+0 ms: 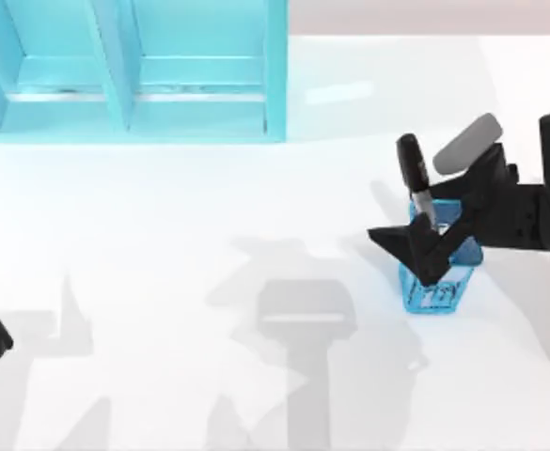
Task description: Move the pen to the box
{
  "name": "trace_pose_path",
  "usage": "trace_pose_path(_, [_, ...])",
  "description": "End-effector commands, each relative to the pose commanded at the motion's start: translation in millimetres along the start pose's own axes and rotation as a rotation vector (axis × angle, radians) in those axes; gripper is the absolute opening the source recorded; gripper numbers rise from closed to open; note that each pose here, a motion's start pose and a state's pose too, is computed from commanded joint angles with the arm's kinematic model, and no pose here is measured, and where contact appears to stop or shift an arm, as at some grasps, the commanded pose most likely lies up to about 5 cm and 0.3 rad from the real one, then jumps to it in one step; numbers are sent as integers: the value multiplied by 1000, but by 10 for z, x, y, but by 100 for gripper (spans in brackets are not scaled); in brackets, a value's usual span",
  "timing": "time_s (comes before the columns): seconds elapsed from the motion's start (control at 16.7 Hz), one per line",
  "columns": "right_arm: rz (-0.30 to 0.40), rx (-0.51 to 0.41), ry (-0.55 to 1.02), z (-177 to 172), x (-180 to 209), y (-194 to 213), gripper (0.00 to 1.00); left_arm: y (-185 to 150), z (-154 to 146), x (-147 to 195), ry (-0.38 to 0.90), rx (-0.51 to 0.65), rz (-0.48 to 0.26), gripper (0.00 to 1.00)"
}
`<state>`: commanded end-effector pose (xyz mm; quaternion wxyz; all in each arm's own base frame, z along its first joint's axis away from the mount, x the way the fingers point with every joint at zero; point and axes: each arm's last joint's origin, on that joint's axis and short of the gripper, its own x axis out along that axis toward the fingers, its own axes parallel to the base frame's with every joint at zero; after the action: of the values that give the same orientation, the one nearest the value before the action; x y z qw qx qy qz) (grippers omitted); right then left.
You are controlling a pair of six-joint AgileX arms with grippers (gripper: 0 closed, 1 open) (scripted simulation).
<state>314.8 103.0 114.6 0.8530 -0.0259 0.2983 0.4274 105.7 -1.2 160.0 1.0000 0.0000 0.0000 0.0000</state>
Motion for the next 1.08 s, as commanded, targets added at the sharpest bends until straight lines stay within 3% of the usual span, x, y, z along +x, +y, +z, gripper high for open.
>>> trace_pose_path(0.6, [2,-15,-9,124,-80,-111,0,0,0,0,0,0,0,100])
trace_pose_path(1.08, [19,43,56,453,-898,-638,0,0,0,0,0,0,0,100])
